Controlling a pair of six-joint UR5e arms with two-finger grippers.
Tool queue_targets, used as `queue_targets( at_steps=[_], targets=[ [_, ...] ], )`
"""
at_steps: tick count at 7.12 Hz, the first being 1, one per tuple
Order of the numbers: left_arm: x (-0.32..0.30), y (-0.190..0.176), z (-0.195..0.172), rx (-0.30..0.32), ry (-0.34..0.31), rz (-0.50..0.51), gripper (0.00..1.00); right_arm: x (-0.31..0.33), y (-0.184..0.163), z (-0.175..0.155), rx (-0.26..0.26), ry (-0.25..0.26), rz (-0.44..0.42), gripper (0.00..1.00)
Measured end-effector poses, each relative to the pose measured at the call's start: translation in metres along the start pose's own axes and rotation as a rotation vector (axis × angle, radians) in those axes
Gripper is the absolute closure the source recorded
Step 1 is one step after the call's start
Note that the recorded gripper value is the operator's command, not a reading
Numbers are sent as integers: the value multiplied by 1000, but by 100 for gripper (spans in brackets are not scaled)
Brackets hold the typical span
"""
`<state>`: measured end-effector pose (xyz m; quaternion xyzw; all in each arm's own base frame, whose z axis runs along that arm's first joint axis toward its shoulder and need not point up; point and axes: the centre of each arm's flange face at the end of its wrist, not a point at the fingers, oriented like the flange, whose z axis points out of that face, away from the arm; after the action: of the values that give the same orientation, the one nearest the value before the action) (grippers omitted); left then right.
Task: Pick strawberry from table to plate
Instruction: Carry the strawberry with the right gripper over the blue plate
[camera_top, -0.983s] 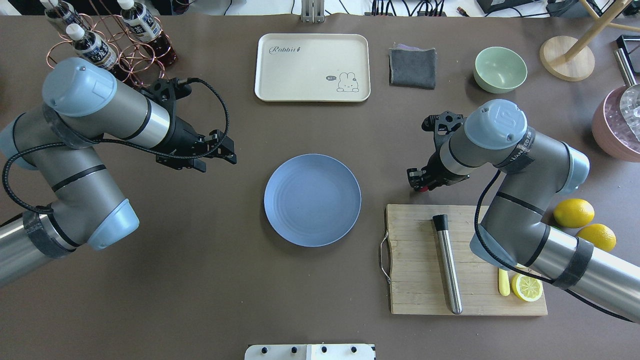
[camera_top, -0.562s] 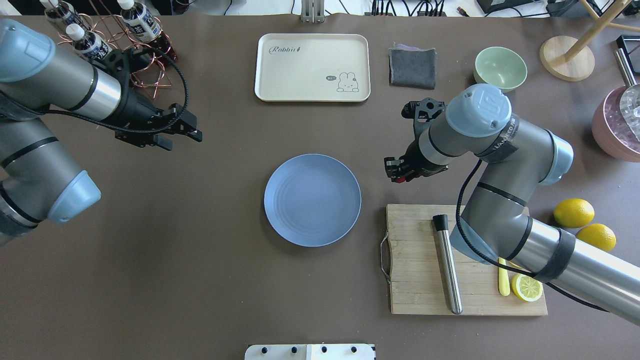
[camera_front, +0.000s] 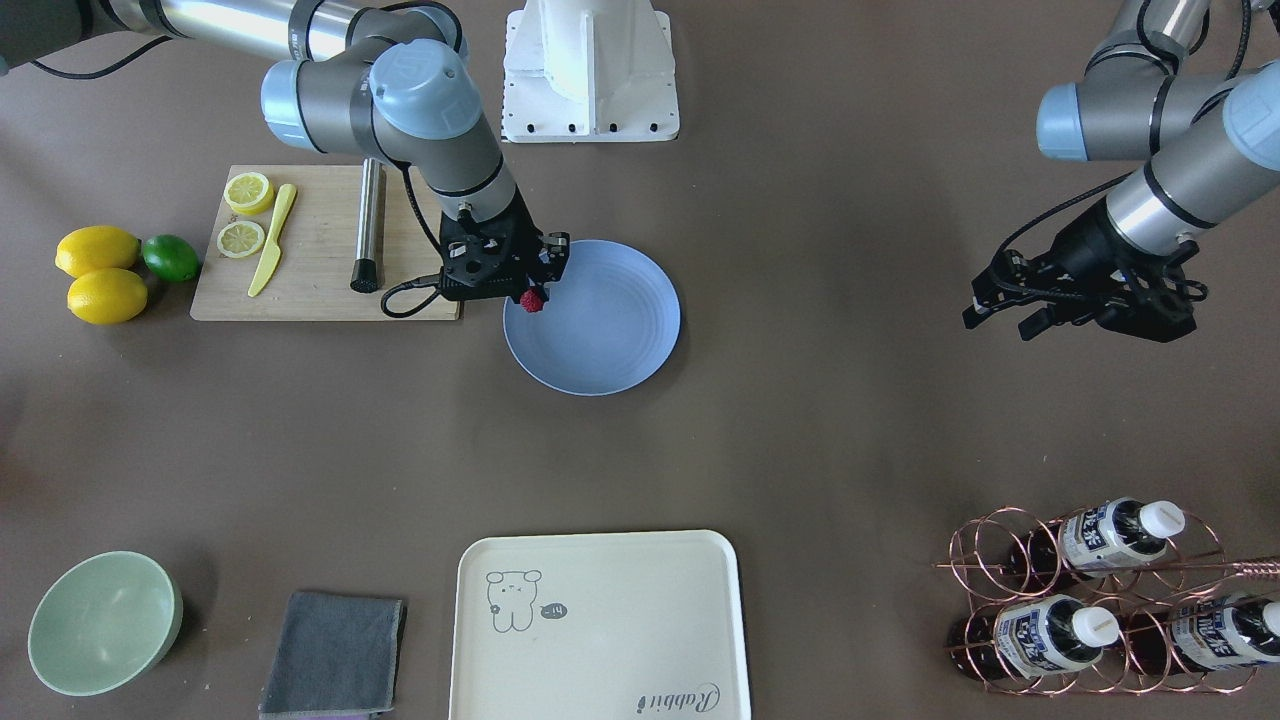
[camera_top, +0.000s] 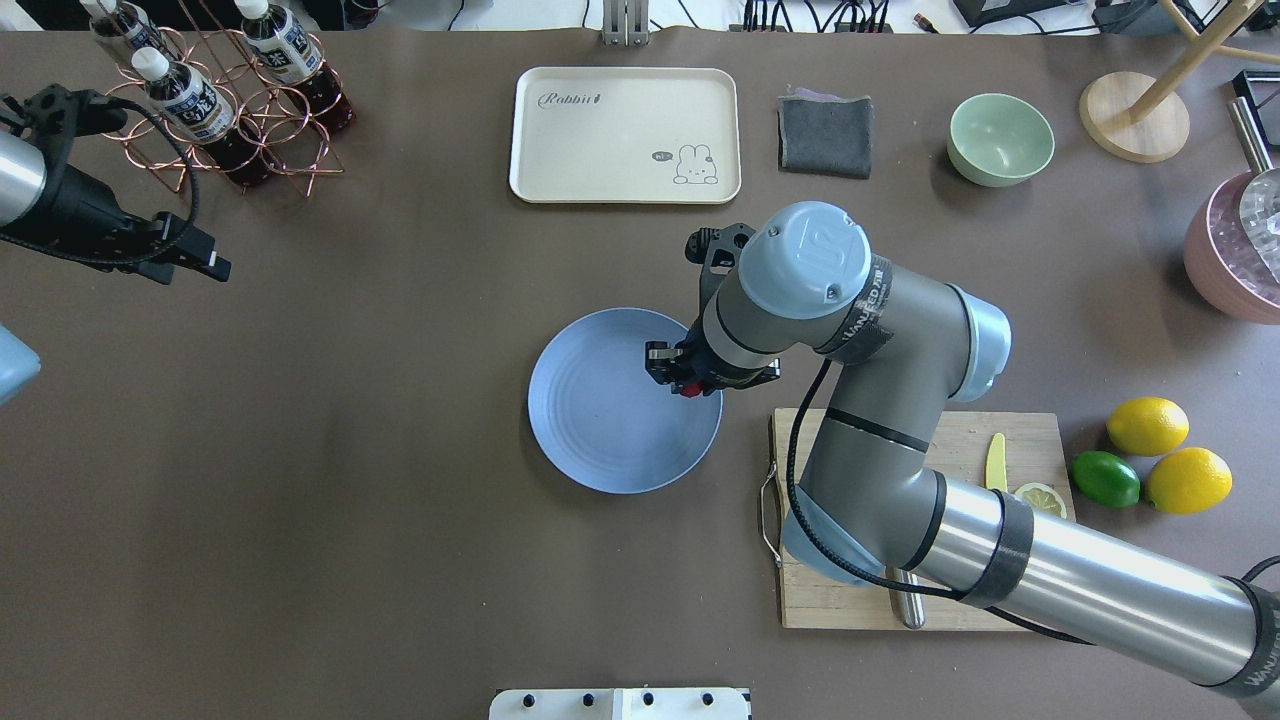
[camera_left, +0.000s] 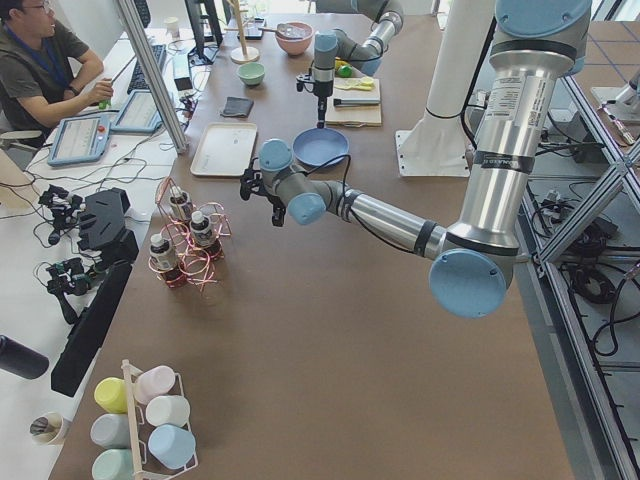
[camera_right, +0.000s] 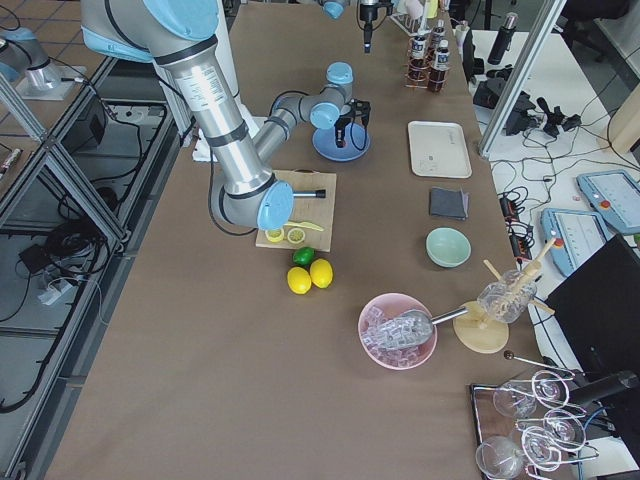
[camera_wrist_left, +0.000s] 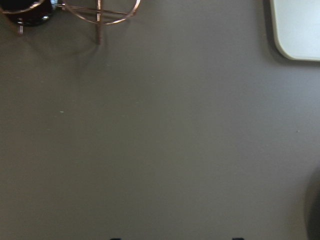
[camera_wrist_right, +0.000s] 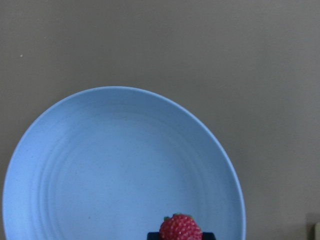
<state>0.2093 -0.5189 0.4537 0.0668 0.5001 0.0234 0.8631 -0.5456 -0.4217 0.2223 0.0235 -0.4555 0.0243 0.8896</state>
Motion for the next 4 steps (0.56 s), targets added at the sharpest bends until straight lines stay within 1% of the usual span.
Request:
queue_targets(
  at_steps=[2, 4],
  targets=[
    [-55, 9, -14, -5, -52, 42, 21, -32, 7, 25, 10, 20, 9, 100],
    [-74, 11, -22, -9, -75, 59, 21, -41, 13, 37, 35, 31, 1, 100]
  ],
)
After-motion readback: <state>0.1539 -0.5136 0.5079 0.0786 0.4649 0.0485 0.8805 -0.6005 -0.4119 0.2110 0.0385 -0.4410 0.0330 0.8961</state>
